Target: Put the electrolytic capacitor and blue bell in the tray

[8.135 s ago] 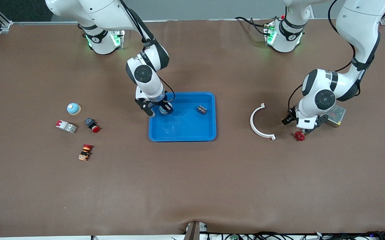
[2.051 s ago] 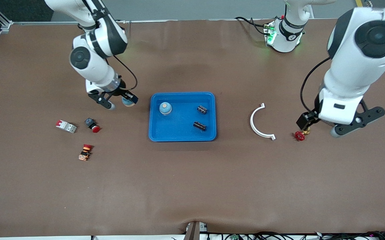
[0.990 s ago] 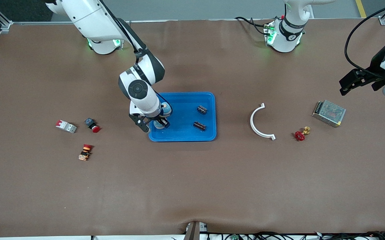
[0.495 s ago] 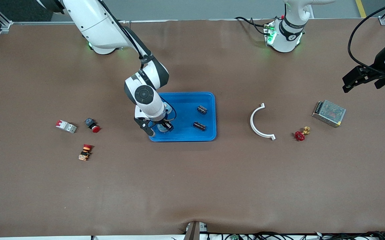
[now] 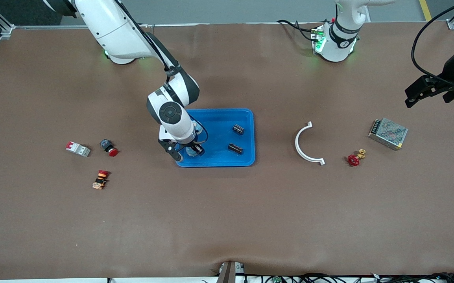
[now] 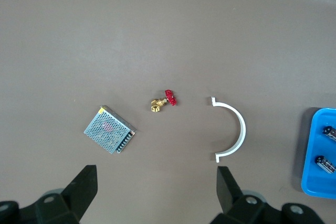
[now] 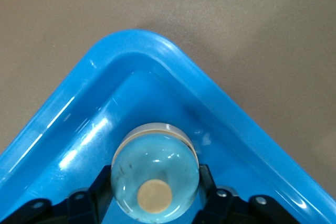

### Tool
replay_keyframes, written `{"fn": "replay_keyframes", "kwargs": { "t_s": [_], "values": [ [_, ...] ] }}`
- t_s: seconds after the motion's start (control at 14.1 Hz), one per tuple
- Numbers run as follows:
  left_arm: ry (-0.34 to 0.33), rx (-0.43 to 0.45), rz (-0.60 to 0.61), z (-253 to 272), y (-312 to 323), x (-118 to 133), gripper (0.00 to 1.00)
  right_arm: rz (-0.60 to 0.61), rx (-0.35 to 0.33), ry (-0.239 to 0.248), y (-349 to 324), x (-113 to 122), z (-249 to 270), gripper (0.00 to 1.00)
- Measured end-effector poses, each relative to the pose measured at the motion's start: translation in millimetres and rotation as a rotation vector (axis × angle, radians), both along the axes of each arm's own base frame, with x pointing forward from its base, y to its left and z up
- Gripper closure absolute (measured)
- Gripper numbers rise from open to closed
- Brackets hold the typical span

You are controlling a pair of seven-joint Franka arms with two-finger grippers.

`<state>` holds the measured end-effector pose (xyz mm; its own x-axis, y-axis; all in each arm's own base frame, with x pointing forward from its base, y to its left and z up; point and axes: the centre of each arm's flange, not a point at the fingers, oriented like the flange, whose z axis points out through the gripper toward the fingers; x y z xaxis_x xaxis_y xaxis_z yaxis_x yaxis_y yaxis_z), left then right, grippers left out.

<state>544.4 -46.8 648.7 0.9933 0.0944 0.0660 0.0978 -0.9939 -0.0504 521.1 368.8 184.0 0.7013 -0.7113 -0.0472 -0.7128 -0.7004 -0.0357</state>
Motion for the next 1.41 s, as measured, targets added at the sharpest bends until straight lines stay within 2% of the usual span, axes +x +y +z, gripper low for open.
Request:
{"fn": "replay_keyframes", "kwargs": {
  "t_s": [0.21, 0.42, 0.57, 0.71, 0.92, 1.13, 1.41],
  "values": [
    [0.013, 0.002, 0.001, 1.1, 0.1, -3.4, 0.00, 0.006, -0.014, -0.001, 5.3, 1.9, 5.8, 0.00],
    [0.010, 0.001, -0.009, 2.2, -4.9, -4.0, 0.00, 0.040, -0.096, 0.104, 16.0, 12.6, 37.3, 0.00],
    [0.014, 0.002, -0.017, 0.5, -9.0, -4.1, 0.00, 0.126, -0.137, 0.166, 14.7, 27.9, 73.5, 0.00],
    [0.016, 0.002, -0.017, -0.8, -9.1, -3.4, 0.00, 0.224, -0.144, 0.201, -3.5, 44.9, 92.1, 0.00],
    [0.020, -0.001, -0.017, -2.2, -9.4, -2.9, 0.00, 0.365, -0.131, 0.266, -64.6, 74.0, 94.8, 0.00],
    [0.021, -0.001, -0.017, -2.4, -9.3, -3.0, 0.00, 0.461, -0.094, 0.296, -132.5, 102.2, 108.1, 0.00],
    [0.030, -0.001, -0.016, -3.2, -9.0, -3.9, 0.00, 0.559, -0.081, 0.315, -208.9, 120.3, 130.1, 0.00]
  ]
}}
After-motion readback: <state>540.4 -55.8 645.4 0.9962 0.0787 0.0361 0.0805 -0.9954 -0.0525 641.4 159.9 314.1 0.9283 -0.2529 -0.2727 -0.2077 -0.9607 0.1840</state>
